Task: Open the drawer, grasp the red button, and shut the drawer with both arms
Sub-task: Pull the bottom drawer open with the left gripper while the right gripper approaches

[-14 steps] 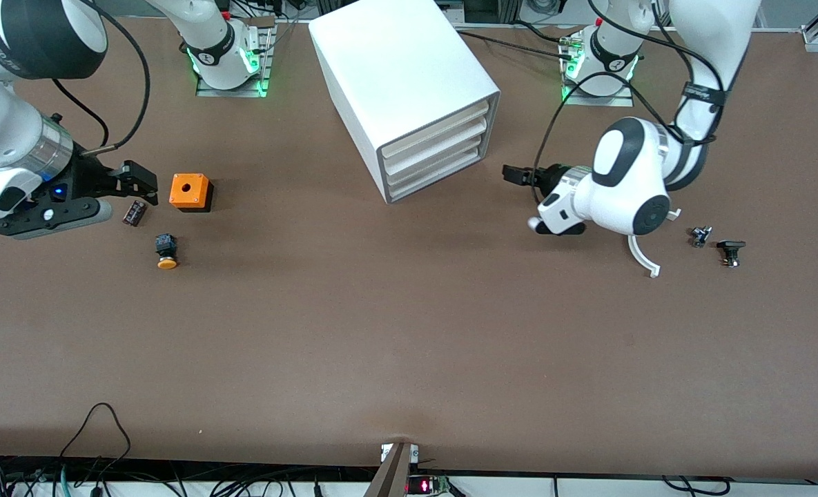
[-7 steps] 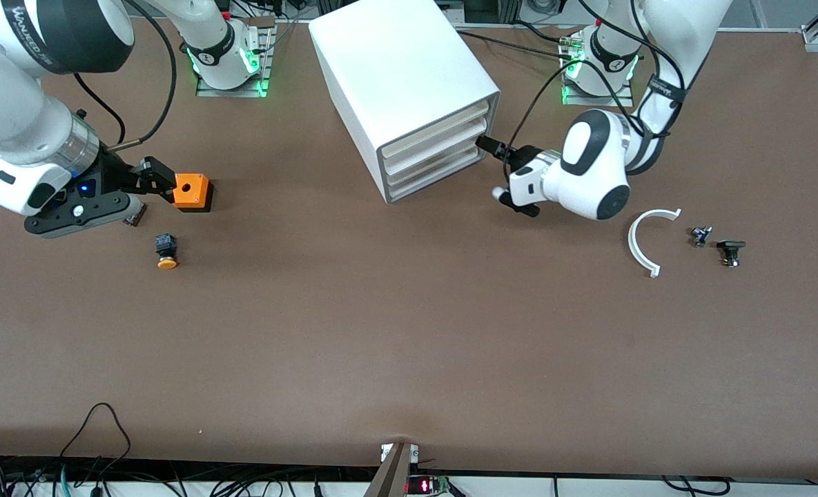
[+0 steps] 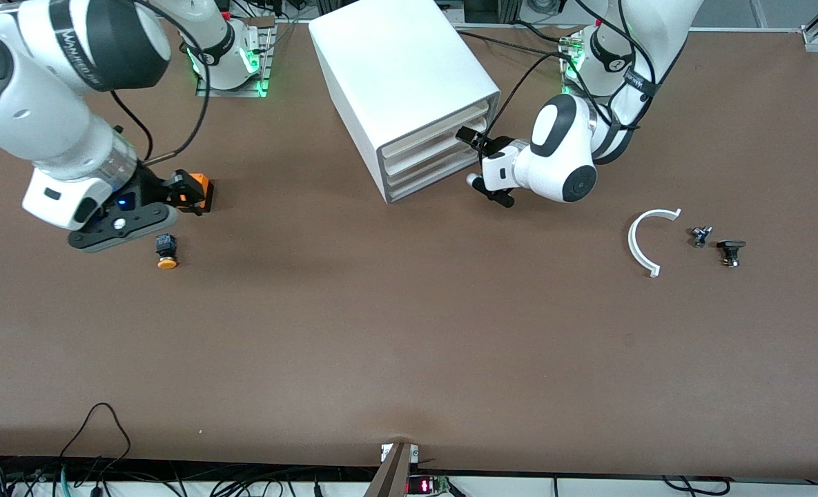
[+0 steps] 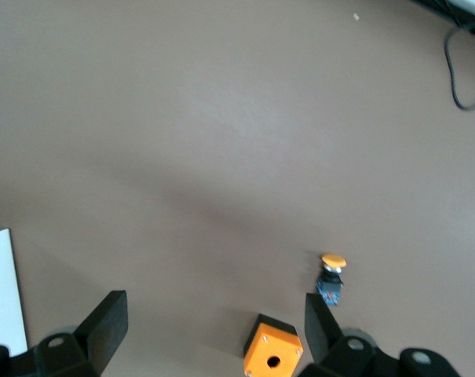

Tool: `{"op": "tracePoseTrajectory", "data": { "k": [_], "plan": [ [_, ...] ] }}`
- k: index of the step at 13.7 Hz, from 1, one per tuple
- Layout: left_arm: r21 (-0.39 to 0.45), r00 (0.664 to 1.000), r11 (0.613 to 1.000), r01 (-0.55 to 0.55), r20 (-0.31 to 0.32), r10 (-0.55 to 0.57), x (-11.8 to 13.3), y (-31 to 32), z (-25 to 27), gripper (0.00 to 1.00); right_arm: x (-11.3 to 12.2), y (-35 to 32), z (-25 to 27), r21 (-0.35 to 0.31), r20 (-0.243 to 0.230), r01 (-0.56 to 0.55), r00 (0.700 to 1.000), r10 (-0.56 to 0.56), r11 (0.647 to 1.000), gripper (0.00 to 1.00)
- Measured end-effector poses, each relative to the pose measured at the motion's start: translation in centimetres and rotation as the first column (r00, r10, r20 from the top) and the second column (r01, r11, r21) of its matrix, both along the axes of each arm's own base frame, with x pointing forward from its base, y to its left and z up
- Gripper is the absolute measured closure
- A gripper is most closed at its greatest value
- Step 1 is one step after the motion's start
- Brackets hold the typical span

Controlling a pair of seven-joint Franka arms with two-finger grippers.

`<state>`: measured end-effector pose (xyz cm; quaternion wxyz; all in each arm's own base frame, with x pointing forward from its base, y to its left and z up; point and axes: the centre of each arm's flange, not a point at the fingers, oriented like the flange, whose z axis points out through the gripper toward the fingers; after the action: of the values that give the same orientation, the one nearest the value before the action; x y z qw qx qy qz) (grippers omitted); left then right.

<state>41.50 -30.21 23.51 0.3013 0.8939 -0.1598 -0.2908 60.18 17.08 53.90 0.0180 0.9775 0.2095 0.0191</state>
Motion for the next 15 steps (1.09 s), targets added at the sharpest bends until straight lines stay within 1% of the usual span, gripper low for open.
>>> {"op": "tracePoseTrajectory", "data": {
  "k": [3,5,6,7,8,9,10,11,13,15],
  "plan": [
    [-0.003,1.0,1.0,0.004,0.001,-0.004,-0.2,-0.1,-0.2,0.06,-0.9,4.5,0.8,0.006,0.022,-0.072,0.997,0.072,0.997,0.0],
    [-0.015,1.0,1.0,-0.001,0.002,0.001,-0.1,-0.3,0.0,0.21,-2.1,7.9,0.9,0.016,0.03,-0.127,0.992,0.126,0.992,0.0],
    [-0.016,1.0,1.0,0.0,0.005,0.0,-0.1,-0.4,0.2,0.21,-2.6,9.3,1.0,0.023,0.035,-0.154,0.988,0.153,0.988,0.0],
    [-0.018,1.0,1.0,-0.003,0.007,0.003,0.0,-0.5,0.3,0.27,-3.3,10.8,0.9,0.027,0.034,-0.195,0.98,0.194,0.98,0.0],
    [-0.022,1.0,1.0,-0.007,0.014,0.008,0.3,-0.4,0.6,0.39,-3.9,12.2,0.7,0.028,0.031,-0.239,0.971,0.238,0.971,0.0],
    [-0.023,0.999,0.999,-0.023,0.038,0.024,1.0,-0.1,1.1,0.48,-4.5,13.7,0.5,0.029,0.028,-0.282,0.959,0.281,0.959,0.0],
    [-0.021,0.996,0.998,-0.051,0.073,0.053,2.1,0.5,1.6,0.6,-5.2,15.0,0.2,0.031,0.027,-0.32,0.947,0.319,0.947,0.0],
    [-0.021,0.992,0.997,-0.077,0.1,0.079,3.1,1.4,2.1,0.68,-5.8,16.2,0.1,0.035,0.029,-0.353,0.936,0.352,0.935,0.0],
    [-0.02,0.982,0.992,-0.127,0.14,0.129,5.0,3.6,2.7,0.7,-6.6,18.0,0.3,0.042,0.05,-0.403,0.915,0.401,0.914,0.0],
    [-0.018,0.971,0.985,-0.173,0.167,0.174,6.9,6.1,2.8,0.71,-6.6,18.8,0.8,0.049,0.095,-0.434,0.899,0.428,0.9,0.0]
  ]
}}
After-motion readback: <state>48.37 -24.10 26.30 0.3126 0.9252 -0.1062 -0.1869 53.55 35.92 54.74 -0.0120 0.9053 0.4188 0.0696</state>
